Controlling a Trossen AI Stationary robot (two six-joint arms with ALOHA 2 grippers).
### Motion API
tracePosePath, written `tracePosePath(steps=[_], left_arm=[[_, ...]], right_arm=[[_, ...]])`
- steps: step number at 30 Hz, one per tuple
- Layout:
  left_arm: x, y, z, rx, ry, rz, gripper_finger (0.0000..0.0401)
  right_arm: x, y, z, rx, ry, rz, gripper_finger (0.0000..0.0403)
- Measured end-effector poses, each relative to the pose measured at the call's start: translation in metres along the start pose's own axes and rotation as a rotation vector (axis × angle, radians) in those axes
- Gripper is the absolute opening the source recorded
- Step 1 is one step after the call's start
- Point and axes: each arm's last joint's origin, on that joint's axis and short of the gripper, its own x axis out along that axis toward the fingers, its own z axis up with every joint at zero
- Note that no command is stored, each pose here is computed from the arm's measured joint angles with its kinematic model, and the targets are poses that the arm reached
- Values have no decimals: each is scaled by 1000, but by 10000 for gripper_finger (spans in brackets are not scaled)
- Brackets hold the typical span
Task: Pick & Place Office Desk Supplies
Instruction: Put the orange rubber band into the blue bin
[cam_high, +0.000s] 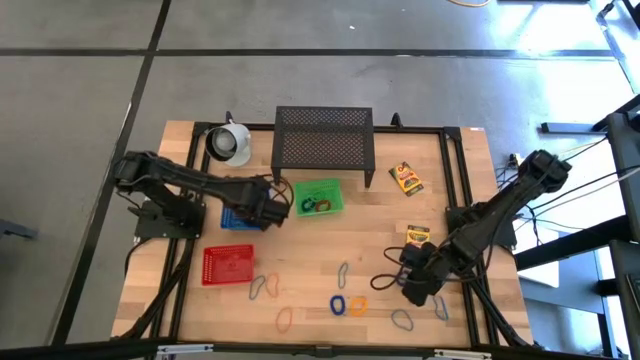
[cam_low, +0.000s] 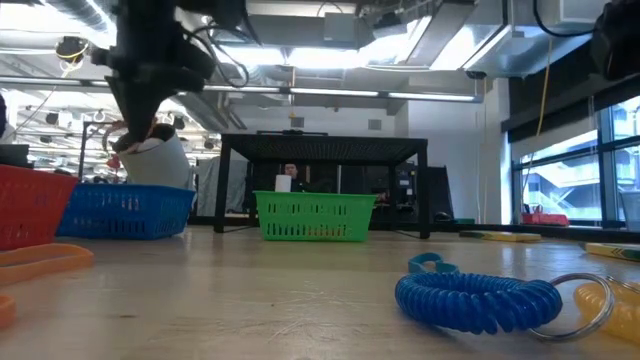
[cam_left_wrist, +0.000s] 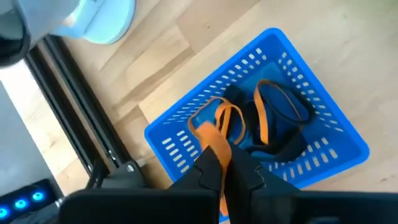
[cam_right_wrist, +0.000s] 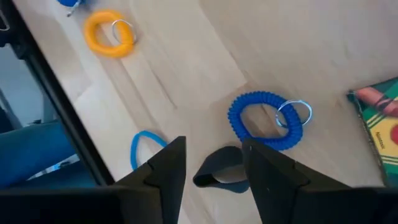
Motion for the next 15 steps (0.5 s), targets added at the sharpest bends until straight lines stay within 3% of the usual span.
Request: tracePosePath(steps=[6, 15], left_arm=[[10, 5, 12, 89, 78, -85, 1], [35, 23, -4, -22, 48, -317, 1]], right_arm=[[1, 0, 2, 32, -57, -15, 158], [1, 0, 3, 49, -106, -20, 158]])
